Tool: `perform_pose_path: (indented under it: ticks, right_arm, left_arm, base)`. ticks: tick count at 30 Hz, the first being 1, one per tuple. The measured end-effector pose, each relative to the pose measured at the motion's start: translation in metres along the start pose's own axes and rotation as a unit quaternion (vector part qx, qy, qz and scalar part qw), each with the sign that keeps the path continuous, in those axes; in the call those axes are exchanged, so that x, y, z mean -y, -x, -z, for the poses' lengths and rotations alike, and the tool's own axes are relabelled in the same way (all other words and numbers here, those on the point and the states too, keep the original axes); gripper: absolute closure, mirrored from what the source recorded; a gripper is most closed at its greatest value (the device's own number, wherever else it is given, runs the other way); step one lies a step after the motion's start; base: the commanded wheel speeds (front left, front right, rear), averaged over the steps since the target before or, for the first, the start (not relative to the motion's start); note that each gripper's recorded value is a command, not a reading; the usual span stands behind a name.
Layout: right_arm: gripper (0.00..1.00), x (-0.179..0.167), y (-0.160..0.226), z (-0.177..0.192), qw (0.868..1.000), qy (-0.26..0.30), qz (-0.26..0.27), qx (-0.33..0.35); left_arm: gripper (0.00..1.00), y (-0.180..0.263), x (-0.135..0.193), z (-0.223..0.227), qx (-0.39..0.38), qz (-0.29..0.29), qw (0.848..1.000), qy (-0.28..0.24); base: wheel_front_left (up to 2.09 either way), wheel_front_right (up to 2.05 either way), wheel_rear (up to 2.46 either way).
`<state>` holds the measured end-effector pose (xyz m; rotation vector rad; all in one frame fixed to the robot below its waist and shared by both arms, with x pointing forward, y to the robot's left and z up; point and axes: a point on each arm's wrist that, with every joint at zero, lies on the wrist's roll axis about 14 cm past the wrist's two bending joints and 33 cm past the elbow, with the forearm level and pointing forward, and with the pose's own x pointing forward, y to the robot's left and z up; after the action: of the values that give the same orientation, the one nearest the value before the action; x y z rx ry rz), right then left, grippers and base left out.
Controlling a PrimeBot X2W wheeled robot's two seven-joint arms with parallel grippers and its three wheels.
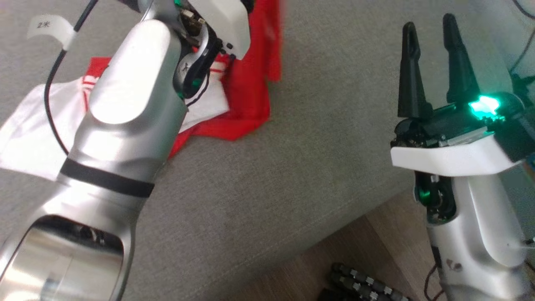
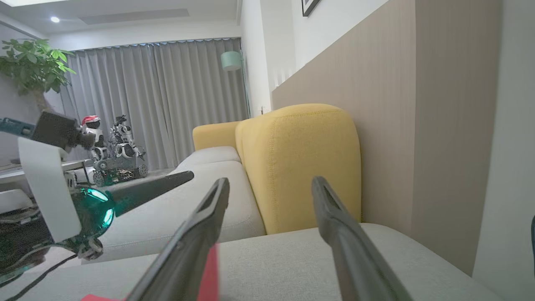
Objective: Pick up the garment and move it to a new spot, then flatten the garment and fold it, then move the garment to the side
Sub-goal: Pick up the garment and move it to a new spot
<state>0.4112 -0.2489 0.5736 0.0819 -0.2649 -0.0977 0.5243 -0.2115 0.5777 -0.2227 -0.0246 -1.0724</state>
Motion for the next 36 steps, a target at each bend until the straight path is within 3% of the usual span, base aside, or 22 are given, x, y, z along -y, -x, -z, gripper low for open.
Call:
perform_pose_path:
  ticks: [5, 8, 14, 19, 22, 27, 36]
  right_arm:
    - [0.00, 0.006, -0.004, 0.002, 1.000, 0.008, 0.007, -0.002]
    - [0.00, -0.004, -0.010, 0.006, 1.000, 0.008, -0.008, -0.001]
    - [0.00, -0.036, -0.016, 0.018, 0.998, 0.018, -0.055, -0.009]
    - [0.00, -0.065, -0.005, 0.042, 0.994, 0.023, -0.093, -0.043]
    - [0.00, -0.080, 0.004, 0.054, 0.992, 0.022, -0.113, -0.060]
    - [0.00, -0.102, 0.014, 0.059, 0.988, 0.012, -0.140, -0.068]
    - [0.00, -0.137, 0.037, 0.044, 0.981, -0.006, -0.187, -0.055]
  left_arm:
    - [0.00, -0.003, -0.023, 0.010, -0.002, -0.019, 1.000, -0.001]
    - [0.00, 0.016, -0.069, -0.015, 0.022, -0.070, 0.997, -0.032]
    - [0.00, 0.081, -0.121, -0.044, 0.057, -0.151, 0.984, -0.069]
    - [0.00, 0.168, -0.137, -0.021, 0.045, -0.228, 0.971, -0.056]
    - [0.00, 0.224, -0.131, -0.006, 0.036, -0.274, 0.960, -0.041]
    - [0.00, 0.296, -0.099, -0.018, 0.076, -0.327, 0.941, -0.040]
    - [0.00, 0.366, -0.045, -0.028, 0.126, -0.403, 0.906, -0.039]
  base:
    - [0.00, 0.00, 0.00]
    - [0.00, 0.00, 0.00]
    - [0.00, 0.00, 0.00]
    - [0.00, 0.00, 0.00]
    - [0.00, 0.00, 0.00]
    - [0.00, 0.00, 0.00]
    - [0.00, 0.00, 0.00]
